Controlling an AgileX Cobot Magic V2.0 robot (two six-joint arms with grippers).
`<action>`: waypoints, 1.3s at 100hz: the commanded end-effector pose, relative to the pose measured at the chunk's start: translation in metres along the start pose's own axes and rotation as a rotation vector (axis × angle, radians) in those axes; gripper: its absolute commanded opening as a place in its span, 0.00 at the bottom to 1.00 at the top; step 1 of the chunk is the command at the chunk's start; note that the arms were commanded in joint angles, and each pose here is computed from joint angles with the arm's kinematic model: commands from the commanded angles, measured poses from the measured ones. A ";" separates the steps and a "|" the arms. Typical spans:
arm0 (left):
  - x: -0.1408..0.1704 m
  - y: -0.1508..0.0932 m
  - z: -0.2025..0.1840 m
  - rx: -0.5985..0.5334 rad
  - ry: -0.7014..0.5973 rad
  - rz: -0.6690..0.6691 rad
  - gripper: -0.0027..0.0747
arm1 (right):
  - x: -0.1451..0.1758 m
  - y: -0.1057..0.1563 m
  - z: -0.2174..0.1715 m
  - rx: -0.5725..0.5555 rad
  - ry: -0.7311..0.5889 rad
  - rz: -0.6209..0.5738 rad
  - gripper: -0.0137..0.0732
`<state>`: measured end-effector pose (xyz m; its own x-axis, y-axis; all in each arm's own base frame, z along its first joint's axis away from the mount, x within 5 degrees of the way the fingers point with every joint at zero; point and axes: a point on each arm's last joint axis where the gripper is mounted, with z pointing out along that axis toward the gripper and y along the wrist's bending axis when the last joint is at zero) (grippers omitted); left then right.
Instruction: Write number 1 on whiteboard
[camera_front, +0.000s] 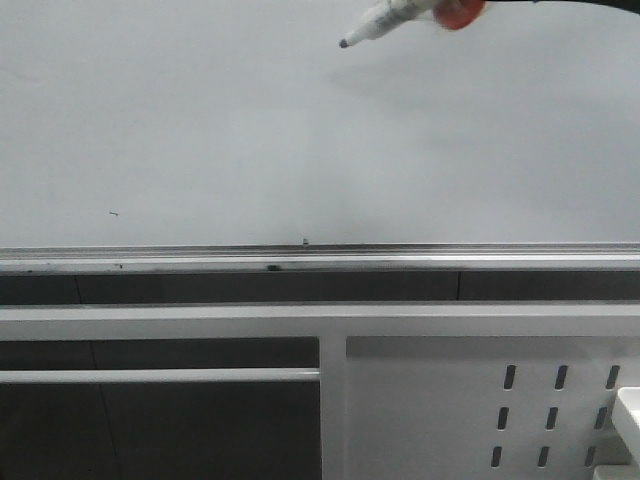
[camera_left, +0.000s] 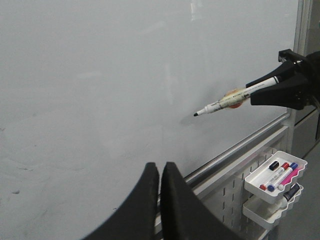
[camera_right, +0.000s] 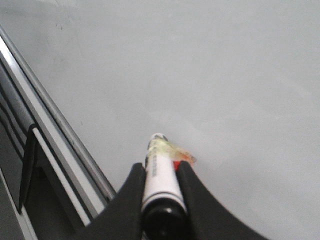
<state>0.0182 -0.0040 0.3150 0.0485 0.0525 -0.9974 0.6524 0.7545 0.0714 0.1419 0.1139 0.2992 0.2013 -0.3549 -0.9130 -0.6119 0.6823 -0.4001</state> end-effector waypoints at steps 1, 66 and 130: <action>-0.014 -0.001 -0.001 0.011 -0.092 -0.018 0.01 | -0.017 -0.007 0.006 0.048 -0.155 -0.010 0.08; -0.014 -0.001 -0.001 0.020 -0.091 -0.037 0.01 | -0.004 -0.015 0.021 0.094 -0.115 0.007 0.08; -0.014 -0.001 -0.001 0.019 -0.091 -0.035 0.01 | 0.005 -0.031 0.028 0.174 -0.114 0.020 0.08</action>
<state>0.0176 -0.0048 0.3148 0.0326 0.0340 -0.9989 0.6617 0.7483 0.0470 0.1757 0.1135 0.2850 0.2251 -0.3583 -0.9061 -0.5417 0.7269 -0.4220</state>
